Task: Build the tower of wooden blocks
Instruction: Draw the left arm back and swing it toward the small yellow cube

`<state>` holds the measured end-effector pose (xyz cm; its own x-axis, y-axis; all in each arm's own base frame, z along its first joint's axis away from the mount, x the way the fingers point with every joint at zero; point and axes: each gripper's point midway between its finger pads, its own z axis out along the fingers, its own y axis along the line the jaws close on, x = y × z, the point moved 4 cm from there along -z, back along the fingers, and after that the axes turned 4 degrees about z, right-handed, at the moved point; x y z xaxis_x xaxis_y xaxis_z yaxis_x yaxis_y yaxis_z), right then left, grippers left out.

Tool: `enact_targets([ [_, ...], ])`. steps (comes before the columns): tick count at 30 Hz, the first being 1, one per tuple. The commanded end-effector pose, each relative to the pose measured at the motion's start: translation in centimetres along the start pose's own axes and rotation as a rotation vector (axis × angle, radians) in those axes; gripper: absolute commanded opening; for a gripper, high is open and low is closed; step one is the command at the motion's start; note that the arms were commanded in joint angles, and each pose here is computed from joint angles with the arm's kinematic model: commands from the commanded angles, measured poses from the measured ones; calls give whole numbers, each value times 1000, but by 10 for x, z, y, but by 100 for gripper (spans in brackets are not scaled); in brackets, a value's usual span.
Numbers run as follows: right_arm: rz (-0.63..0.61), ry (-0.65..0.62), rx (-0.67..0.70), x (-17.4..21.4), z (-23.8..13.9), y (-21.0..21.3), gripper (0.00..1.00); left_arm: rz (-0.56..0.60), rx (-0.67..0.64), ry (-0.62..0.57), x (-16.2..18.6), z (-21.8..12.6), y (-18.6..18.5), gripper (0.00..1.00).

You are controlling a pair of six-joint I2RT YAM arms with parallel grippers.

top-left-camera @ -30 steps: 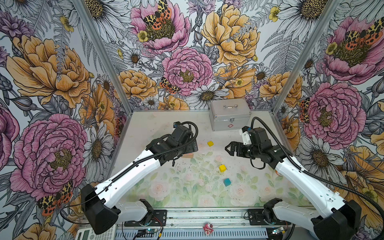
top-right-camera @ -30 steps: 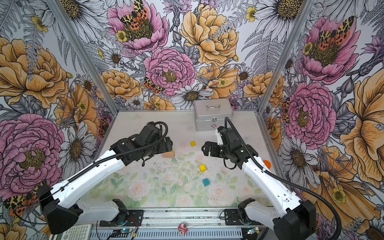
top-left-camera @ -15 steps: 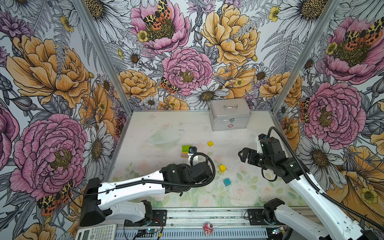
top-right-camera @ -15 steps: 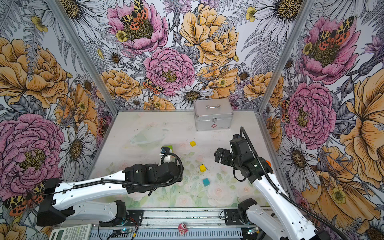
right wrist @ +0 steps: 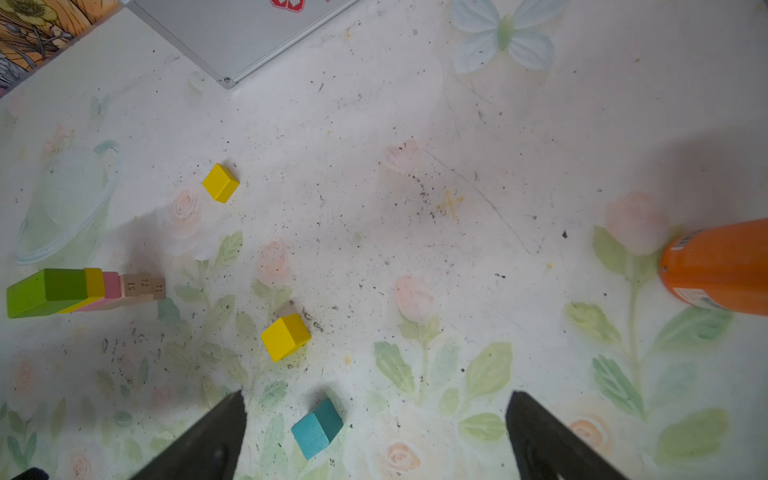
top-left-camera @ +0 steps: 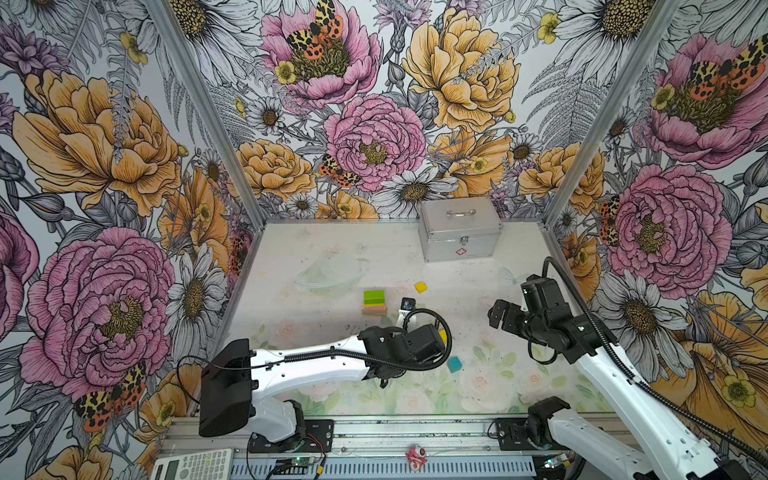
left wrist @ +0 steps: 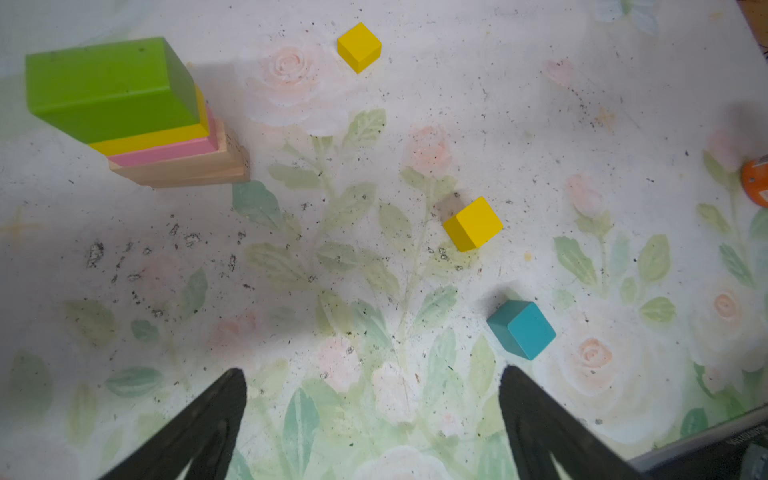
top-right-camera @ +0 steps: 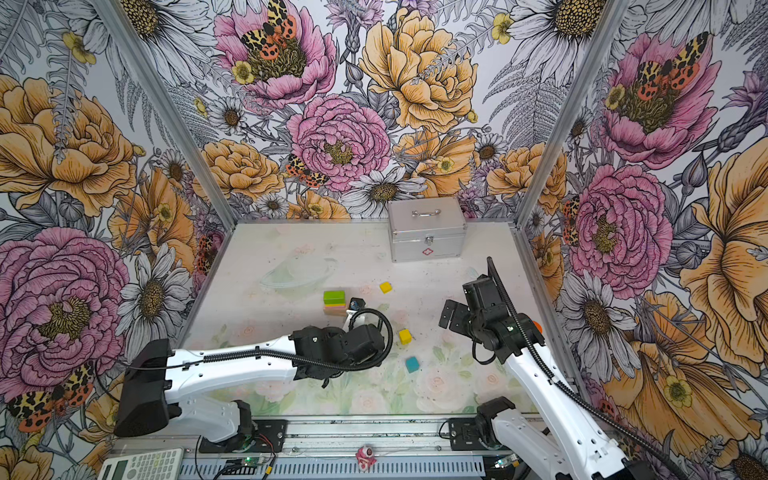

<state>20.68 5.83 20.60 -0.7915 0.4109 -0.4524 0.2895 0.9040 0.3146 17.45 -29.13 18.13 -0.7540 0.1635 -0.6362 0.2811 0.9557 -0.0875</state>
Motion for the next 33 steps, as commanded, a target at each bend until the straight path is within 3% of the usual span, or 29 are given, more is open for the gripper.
enact_targets([
  [1,-3,-57,-19,-13,-1,3,100,79,95,1,-25,3,-19,95],
  [14,94,-66,-169,-37,-22,11,100,262,127,80,-51,47,-32,93],
  [33,143,-47,-172,-27,-16,-7,100,310,125,122,-54,70,-28,94],
])
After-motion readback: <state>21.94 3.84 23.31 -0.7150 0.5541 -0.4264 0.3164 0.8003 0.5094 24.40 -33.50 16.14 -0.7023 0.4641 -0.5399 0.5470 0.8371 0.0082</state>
